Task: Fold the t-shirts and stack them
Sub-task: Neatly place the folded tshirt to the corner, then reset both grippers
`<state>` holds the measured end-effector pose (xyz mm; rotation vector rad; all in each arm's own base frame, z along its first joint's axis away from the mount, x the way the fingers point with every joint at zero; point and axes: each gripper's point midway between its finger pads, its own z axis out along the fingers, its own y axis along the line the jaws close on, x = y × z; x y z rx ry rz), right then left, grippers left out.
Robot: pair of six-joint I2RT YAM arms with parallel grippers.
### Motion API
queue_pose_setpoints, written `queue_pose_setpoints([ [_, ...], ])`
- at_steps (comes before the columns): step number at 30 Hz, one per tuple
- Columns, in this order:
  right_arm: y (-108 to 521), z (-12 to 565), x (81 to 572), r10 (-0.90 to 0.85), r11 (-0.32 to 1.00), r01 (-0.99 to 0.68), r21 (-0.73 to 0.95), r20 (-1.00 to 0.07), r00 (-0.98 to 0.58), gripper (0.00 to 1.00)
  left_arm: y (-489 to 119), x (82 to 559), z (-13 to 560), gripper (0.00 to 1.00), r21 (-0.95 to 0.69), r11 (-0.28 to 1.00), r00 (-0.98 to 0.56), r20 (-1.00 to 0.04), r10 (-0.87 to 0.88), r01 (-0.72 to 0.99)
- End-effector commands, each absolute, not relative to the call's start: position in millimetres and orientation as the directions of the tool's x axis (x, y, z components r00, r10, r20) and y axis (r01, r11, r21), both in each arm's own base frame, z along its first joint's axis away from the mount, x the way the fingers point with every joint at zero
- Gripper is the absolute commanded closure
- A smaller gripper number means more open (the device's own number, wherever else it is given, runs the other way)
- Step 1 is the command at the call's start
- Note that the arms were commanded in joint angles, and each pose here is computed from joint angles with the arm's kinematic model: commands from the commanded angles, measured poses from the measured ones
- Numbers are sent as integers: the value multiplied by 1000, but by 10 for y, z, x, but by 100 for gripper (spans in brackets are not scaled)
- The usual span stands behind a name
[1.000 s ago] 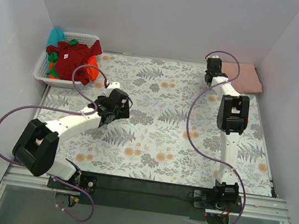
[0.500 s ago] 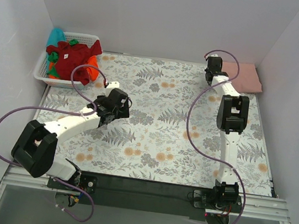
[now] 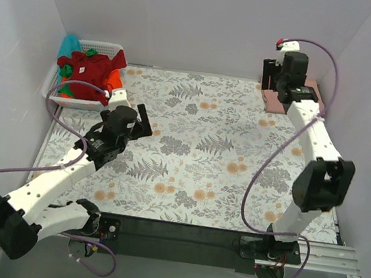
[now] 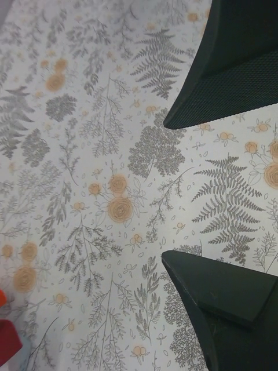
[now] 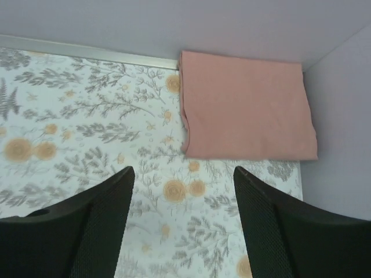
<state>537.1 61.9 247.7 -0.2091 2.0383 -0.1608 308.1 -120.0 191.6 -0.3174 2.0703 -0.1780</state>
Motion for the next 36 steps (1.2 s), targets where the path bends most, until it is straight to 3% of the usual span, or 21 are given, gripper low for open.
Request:
queue_pose_setpoints([
  [1,532,2948,4749,-111,994,-36,-106,-903,-414,24,-1006,2968,2401,14,-301,936,-364,-863,-350,-185],
  [3,464,3346,4323,-69,998,-18,-67,-937,-343,17,-874,2858,2597,11,-327,922,-315,-870,-380,-209],
  [6,384,3365,3875,-26,1000,6,-30,-948,-316,7,-676,2720,2710,11,-350,898,-261,-871,-416,-265],
  [7,316,3613,3607,-10,1000,20,-15,-970,-242,2,-604,2648,2801,11,-381,885,-222,-869,-442,-270],
  [13,47,3665,2617,39,996,78,32,-996,-79,2,-317,2404,2917,9,-426,845,-132,-864,-486,-324],
  [18,-36,3528,2069,69,995,64,72,-996,49,2,-127,2228,2867,9,-460,817,-67,-857,-512,-348],
  [36,150,2961,2018,66,997,-45,66,-998,17,2,-3,2004,2506,8,-540,800,32,-833,-552,-261],
])
